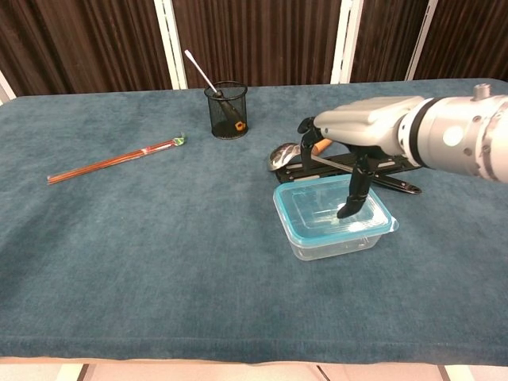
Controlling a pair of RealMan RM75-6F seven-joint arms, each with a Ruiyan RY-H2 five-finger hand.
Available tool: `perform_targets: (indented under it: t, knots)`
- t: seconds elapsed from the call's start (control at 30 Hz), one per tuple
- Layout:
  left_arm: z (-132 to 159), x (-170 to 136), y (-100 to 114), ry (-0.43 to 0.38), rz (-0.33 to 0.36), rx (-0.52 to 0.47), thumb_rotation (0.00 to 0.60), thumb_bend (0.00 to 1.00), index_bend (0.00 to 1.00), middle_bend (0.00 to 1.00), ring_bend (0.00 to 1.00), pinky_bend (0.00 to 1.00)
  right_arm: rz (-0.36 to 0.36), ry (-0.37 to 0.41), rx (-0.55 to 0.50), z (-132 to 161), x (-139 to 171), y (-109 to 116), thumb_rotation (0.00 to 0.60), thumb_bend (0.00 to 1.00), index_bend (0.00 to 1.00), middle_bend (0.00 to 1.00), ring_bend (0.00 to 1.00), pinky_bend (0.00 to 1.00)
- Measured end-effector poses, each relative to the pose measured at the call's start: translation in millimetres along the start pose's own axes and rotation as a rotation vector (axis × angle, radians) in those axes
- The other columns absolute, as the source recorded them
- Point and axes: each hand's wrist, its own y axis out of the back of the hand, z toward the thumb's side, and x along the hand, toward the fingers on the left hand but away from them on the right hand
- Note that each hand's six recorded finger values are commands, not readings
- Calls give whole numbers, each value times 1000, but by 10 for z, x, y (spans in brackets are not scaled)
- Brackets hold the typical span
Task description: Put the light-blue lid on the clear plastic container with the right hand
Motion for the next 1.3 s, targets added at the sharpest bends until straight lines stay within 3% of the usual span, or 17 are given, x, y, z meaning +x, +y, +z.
perform_targets:
  t: [0.57,1.3]
  knots:
    - [-7,6,-4,4,0,2,600,442,0,0,0,85,4,11,7,200,-140,-103,600,154,470,112,70,146]
    - [-9,3,5,3,2,1,600,441,0,0,0,84,28,-1,24,204,-187,-186,600,154,488,112,70,146]
